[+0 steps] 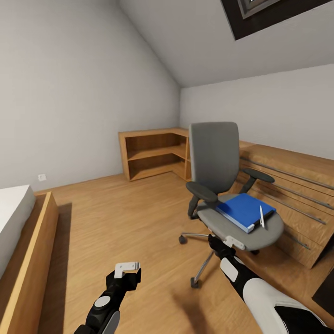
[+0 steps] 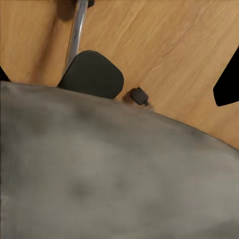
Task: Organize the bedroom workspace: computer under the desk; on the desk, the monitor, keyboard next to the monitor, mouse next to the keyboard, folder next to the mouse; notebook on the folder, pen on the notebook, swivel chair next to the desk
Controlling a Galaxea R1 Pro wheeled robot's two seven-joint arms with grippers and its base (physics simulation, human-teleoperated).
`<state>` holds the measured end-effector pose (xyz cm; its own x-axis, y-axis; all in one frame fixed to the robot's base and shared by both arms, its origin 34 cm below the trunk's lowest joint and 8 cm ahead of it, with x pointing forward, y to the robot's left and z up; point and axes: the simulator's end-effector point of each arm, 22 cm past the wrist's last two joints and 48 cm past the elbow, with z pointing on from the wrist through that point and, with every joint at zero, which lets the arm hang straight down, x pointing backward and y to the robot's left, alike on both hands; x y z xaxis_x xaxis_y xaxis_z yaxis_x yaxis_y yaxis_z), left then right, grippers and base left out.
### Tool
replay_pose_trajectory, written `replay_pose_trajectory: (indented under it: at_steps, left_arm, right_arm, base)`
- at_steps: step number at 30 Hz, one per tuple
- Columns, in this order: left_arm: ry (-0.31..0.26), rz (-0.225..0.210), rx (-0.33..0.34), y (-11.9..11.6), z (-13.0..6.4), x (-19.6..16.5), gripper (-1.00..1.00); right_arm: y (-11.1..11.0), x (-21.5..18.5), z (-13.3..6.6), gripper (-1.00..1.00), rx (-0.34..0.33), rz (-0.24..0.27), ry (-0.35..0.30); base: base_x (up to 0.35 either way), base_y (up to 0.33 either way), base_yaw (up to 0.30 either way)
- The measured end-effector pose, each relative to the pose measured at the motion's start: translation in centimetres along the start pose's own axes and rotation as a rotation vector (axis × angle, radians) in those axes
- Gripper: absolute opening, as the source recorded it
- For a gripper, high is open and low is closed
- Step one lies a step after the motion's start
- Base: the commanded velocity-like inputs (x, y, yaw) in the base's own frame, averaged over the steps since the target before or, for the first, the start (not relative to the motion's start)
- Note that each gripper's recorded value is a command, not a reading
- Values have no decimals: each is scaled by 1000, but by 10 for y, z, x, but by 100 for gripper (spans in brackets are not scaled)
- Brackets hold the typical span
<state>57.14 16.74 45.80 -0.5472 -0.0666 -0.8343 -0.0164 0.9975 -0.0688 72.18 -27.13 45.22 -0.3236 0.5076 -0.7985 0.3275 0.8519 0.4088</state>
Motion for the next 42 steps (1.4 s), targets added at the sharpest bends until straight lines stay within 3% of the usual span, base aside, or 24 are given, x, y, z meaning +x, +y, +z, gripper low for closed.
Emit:
replay_pose_trajectory:
  at_steps: [30,42]
  left_arm:
    - [0,-1,0,0,0,0,100]
    - [0,-1,1,0,0,0,100]
  right_arm:
    - [0,-1,0,100,-1,-3,-2]
    - [0,0,0,100,-1,-6,-1]
  base:
    - [139,-86,0]
    - [-134,-1,0]
